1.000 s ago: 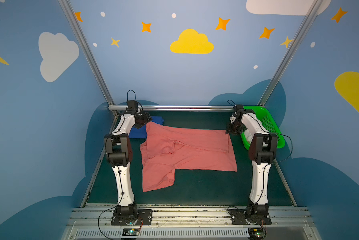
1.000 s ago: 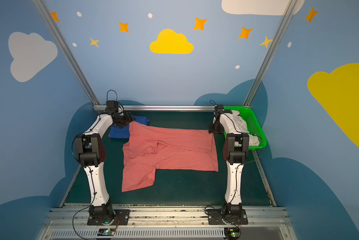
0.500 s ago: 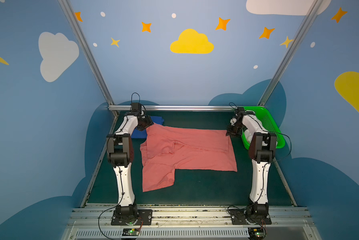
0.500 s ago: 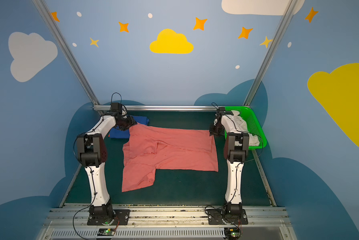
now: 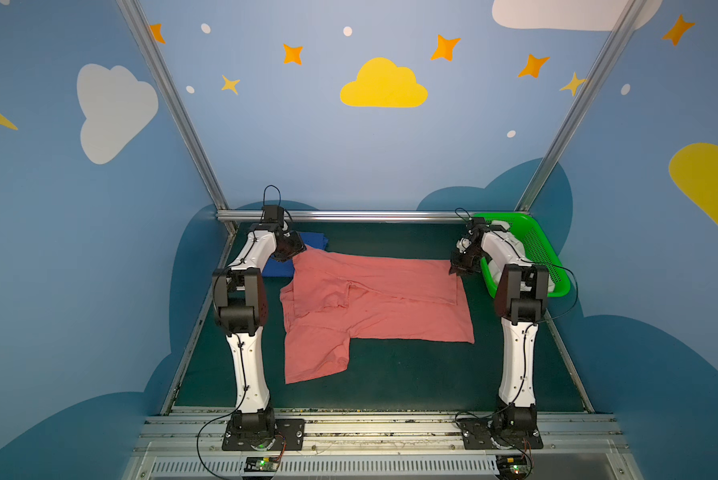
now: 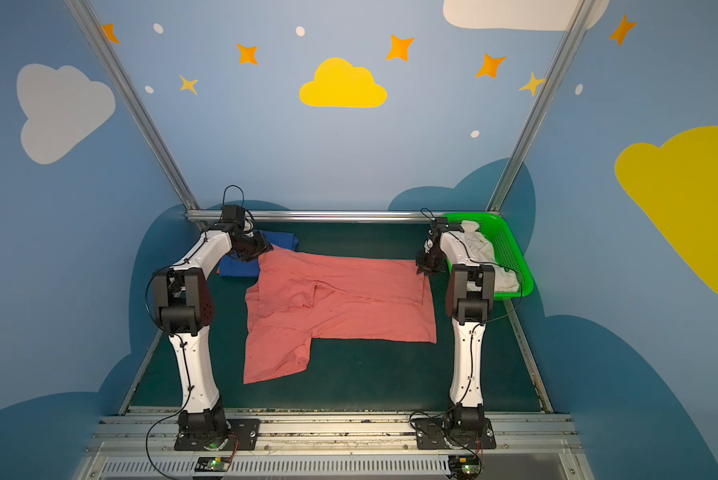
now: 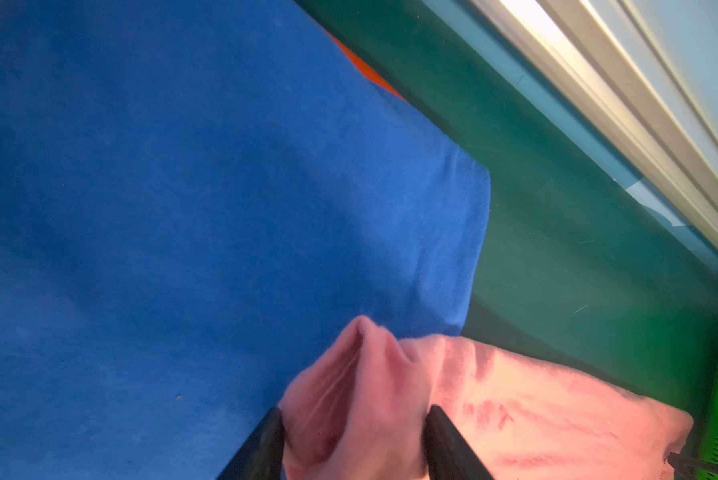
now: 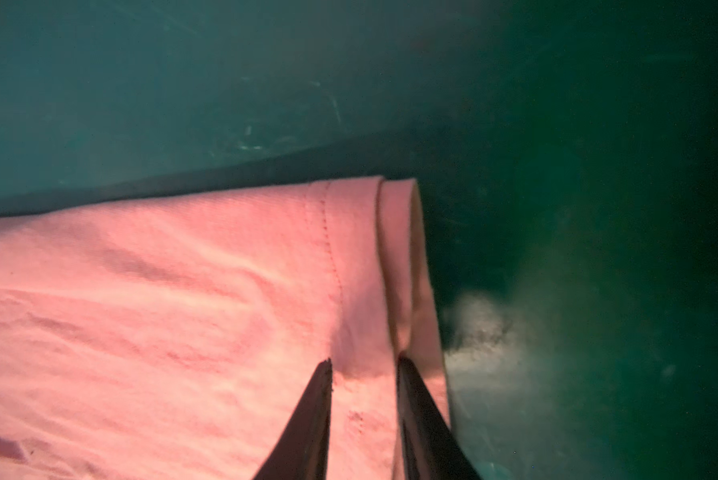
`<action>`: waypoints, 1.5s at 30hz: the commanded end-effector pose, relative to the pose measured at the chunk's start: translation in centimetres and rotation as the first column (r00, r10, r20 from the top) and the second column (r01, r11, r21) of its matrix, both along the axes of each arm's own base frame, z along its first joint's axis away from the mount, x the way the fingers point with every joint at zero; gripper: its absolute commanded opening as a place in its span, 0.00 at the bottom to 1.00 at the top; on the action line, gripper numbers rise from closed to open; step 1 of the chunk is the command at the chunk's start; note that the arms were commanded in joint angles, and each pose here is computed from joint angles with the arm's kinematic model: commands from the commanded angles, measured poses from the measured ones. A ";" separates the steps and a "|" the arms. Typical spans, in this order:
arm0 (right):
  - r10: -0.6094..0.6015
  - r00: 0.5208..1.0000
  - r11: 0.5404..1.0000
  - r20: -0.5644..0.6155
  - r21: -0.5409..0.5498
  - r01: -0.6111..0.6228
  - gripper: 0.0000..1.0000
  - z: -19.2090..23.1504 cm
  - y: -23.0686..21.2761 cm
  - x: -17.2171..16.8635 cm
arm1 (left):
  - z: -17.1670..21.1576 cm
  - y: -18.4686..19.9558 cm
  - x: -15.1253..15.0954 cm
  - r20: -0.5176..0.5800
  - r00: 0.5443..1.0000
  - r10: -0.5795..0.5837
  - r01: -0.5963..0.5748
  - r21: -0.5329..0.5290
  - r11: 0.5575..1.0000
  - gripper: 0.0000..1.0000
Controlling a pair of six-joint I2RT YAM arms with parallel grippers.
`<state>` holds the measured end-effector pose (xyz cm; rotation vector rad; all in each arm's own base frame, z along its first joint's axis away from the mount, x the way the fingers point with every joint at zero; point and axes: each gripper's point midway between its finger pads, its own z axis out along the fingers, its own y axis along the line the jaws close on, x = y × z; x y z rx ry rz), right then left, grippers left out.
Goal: Fold and stack the t-shirts
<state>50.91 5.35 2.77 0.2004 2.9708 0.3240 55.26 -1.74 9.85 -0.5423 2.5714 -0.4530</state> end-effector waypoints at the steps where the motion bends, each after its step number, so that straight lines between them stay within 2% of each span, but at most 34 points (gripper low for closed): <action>1: -0.016 0.999 1.000 -0.029 -0.018 0.015 0.28 -0.9 -0.4 -0.3 | 2.0 0.1 -0.8 0.019 1.000 -0.012 0.012 0.025 1.000 0.55; 5: -0.017 1.000 0.999 -0.021 -0.030 0.016 0.24 -0.5 -0.6 -0.3 | 2.1 0.0 -0.8 0.019 1.000 -0.015 0.015 0.025 1.000 0.53; 9: -0.017 1.000 0.999 -0.010 -0.031 0.016 0.09 -0.1 -0.6 -0.1 | 2.1 0.0 -0.8 0.020 1.000 -0.016 0.016 0.026 1.000 0.49; 13: -0.016 1.000 1.000 0.001 -0.027 0.016 0.00 0.3 -0.5 0.2 | 2.0 -0.1 -0.8 0.018 1.000 -0.017 0.016 0.027 1.000 0.40; 22: -0.016 0.997 0.998 0.072 -0.057 0.020 0.00 2.5 -1.0 2.1 | 1.9 0.5 -0.6 0.012 1.000 -0.003 0.002 0.052 0.999 0.08; 28: -0.013 0.992 0.995 0.123 -0.093 0.025 0.00 4.0 -1.6 3.6 | 1.7 0.6 -0.5 0.006 1.000 -0.001 0.001 0.064 0.998 0.05; 35: -0.001 0.997 0.995 0.079 -0.102 0.009 0.00 2.8 -1.7 3.4 | 1.7 0.8 -0.4 0.005 1.000 0.002 -0.003 0.070 0.998 0.05; 37: 0.005 0.999 0.995 0.053 -0.103 0.001 0.00 2.3 -1.5 2.8 | 1.8 0.8 -0.3 0.007 1.000 -0.001 0.000 0.071 0.997 0.09; 38: 0.007 0.999 0.994 0.043 -0.111 -0.002 0.00 2.2 -1.7 2.6 | 1.8 0.8 -0.3 0.007 1.000 0.001 -0.001 0.068 0.998 0.17; 39: 0.010 0.999 0.993 0.033 -0.122 -0.006 0.08 2.0 -1.7 2.3 | 1.9 0.8 -0.3 0.007 1.000 0.000 0.000 0.065 0.998 0.25; 40: 0.013 1.000 0.991 0.025 -0.134 -0.009 0.19 1.9 -1.8 2.1 | 1.9 0.7 -0.2 0.007 1.000 -0.001 0.001 0.064 0.998 0.37; 41: 0.016 1.000 0.990 0.020 -0.143 -0.013 0.25 2.0 -1.7 1.9 | 2.0 0.7 -0.2 0.007 1.000 -0.002 0.002 0.062 0.998 0.49; 45: 0.029 0.999 0.986 0.046 -0.164 -0.021 0.40 3.5 -1.5 1.7 | 2.9 0.5 -0.2 0.017 1.000 -0.007 0.006 0.053 0.999 0.74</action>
